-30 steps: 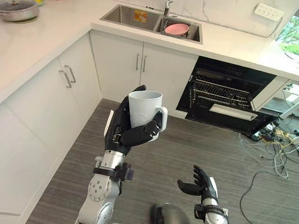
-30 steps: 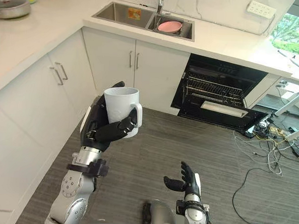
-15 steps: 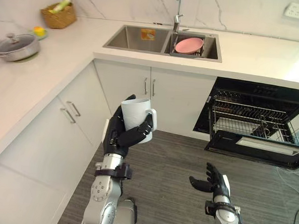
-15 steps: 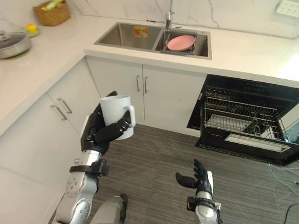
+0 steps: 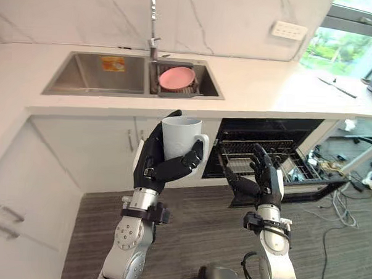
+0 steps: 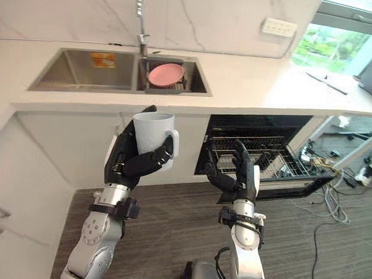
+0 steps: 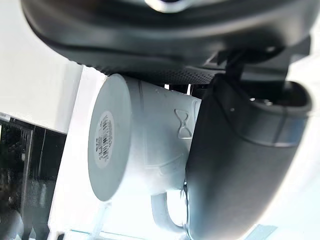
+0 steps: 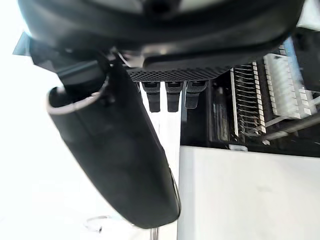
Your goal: Walk over to the sink, pick up the cup, carry it to the dishwasher, place the cup inside the dishwasher, then close the dishwasher door
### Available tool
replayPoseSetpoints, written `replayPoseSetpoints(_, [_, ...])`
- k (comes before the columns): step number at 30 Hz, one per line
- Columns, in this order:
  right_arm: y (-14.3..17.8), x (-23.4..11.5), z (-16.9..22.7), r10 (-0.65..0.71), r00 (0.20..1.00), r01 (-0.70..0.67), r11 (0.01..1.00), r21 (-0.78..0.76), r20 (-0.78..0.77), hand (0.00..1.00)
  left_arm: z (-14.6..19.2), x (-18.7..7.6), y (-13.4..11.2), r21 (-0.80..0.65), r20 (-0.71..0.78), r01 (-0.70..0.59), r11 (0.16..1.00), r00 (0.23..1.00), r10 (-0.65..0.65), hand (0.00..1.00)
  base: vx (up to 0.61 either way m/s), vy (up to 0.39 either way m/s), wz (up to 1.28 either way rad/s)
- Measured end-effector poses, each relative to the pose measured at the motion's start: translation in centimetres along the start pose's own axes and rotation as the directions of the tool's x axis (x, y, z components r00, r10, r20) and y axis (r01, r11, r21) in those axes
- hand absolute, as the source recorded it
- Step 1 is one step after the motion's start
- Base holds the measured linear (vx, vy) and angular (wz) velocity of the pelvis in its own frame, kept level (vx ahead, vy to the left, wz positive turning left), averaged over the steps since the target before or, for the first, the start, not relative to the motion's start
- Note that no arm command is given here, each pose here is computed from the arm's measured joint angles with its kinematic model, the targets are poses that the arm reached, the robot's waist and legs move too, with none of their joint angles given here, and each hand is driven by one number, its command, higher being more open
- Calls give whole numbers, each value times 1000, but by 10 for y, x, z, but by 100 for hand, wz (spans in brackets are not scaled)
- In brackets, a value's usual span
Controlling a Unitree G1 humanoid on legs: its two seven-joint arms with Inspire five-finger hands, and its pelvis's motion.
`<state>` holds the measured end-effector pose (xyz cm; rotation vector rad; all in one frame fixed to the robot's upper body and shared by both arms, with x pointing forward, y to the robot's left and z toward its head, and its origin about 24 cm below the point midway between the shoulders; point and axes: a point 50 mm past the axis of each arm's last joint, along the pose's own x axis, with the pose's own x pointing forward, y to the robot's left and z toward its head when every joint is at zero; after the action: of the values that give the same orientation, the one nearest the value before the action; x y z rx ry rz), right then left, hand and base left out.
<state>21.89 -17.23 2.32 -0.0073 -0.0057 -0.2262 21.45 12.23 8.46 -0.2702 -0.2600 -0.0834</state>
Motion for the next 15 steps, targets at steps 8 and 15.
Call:
replayPoseSetpoints(8, [5,-12,48,42,979,-58,995,79,198,90,-16,-6,4,-14,-77,-70,997,995,69,30,426,6,-54])
replayPoseSetpoints(15, [5,-16,30,57,990,-69,993,92,127,90,-13,-2,4,31,-53,-65,997,996,67,30,311,310,-99])
